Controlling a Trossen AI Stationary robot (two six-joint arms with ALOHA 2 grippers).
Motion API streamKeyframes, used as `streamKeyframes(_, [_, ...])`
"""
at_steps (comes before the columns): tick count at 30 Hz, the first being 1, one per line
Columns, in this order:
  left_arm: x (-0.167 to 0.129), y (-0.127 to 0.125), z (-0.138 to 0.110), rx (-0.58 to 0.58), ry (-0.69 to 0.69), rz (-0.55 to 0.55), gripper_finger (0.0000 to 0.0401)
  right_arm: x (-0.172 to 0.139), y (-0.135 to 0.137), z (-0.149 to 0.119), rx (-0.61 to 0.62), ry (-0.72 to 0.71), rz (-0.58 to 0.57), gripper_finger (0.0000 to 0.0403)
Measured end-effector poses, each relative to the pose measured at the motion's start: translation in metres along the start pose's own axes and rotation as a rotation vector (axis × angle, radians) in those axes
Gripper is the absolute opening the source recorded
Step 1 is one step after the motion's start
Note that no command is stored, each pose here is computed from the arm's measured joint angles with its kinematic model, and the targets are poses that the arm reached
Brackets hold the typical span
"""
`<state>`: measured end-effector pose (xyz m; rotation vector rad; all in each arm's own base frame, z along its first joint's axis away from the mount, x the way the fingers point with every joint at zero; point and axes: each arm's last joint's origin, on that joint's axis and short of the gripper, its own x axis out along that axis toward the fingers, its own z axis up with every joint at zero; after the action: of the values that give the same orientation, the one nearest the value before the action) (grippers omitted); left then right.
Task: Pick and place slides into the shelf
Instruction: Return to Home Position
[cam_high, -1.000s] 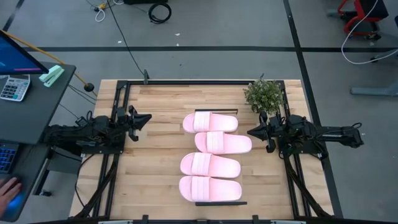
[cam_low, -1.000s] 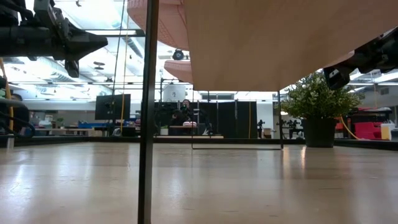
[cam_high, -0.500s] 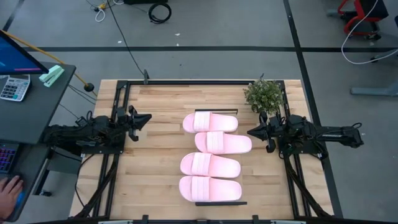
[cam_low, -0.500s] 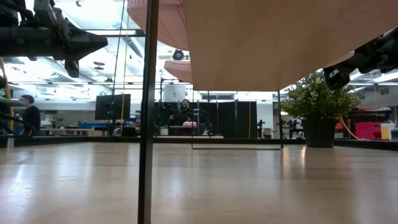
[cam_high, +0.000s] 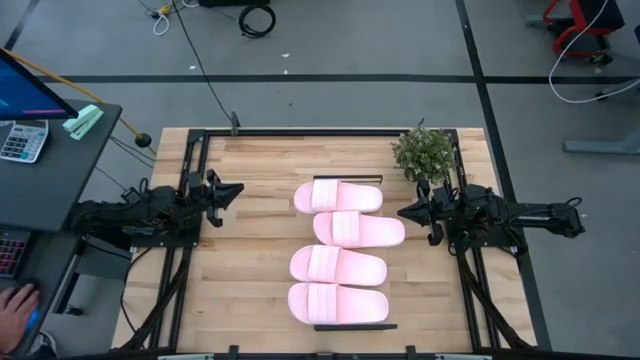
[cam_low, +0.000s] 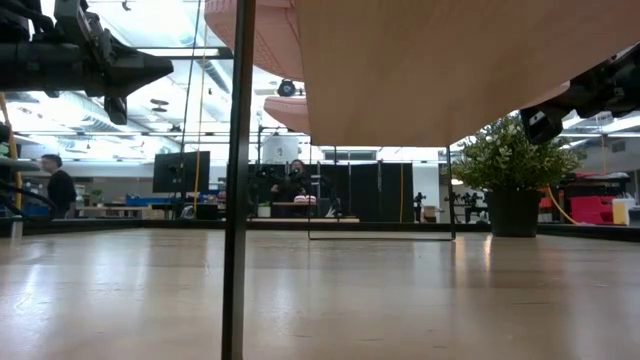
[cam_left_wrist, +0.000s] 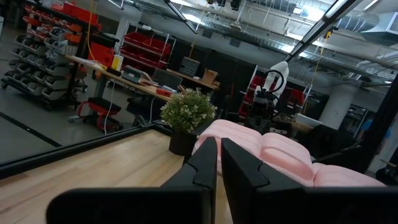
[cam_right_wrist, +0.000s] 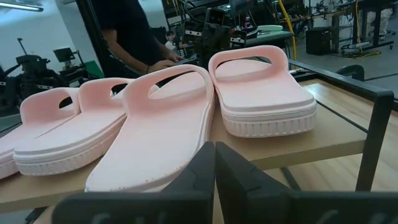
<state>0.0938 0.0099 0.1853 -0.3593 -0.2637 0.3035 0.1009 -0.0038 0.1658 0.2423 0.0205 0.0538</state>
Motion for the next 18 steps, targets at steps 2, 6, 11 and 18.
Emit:
streamKeyframes(2, [0.0000,0.0000,0.0001,0.000,0.000,0.000,0.0027,0.0000,0.0000,0.0000,0.000,0.000,0.000,0.0018])
streamKeyframes(6, [0.0000,0.0000,0.0000,0.000,0.000,0.000,0.0034,0.0000,0.0000,0.0000,0.000,0.000,0.000,0.0017])
streamKeyframes(11, [0.0000,0.0000,0.0001,0.000,0.000,0.000,0.0039,0.0000,0.0000,0.0000,0.000,0.000,0.000,0.0018])
streamKeyframes(18, [0.0000,0.0000,0.0001,0.000,0.000,0.000,0.0029,0.0000,0.0000,0.0000,0.000,0.000,0.000,0.0017])
